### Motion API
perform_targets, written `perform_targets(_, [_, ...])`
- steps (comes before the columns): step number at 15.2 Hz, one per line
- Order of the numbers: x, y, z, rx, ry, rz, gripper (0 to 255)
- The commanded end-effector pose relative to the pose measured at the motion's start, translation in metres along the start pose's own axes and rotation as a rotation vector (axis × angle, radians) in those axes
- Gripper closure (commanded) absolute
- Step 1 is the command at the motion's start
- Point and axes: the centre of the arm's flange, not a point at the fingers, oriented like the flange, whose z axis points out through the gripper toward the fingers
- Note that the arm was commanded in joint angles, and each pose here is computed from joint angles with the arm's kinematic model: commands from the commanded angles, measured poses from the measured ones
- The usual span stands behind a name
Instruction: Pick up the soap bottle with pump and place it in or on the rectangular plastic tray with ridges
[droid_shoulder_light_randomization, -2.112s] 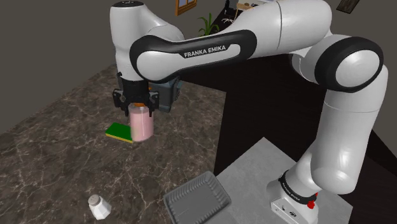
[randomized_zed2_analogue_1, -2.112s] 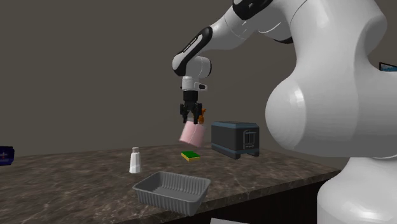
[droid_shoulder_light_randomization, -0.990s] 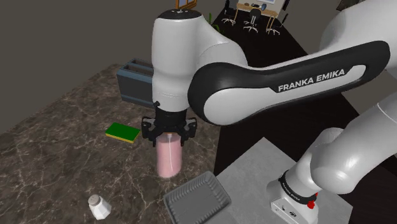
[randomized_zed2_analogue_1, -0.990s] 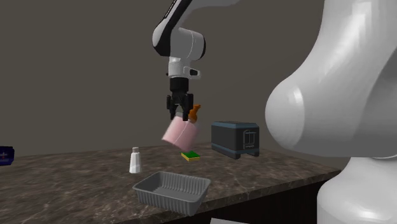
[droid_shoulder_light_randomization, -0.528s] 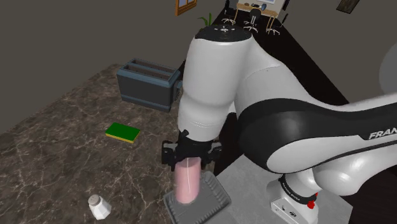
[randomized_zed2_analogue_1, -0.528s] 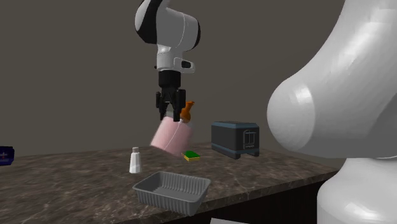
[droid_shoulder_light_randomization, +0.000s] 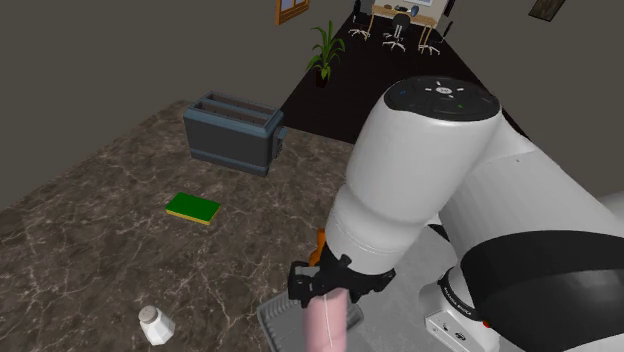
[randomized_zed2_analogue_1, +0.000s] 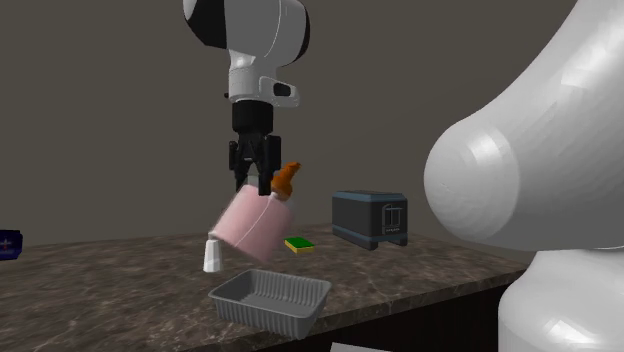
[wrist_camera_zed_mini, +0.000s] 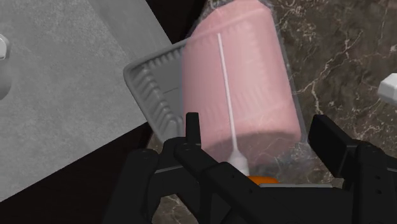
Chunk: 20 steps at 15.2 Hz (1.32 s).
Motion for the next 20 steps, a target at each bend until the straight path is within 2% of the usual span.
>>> perform_targets(1, [-0.003, 0.001, 0.009, 0.000, 0.000, 0.001, 255])
perform_targets(14, [-0.004, 0.002, 0.078, 0.000, 0.000, 0.001, 255])
perform_targets(20, [-0.004, 0.002, 0.078, 0.000, 0.000, 0.001, 255])
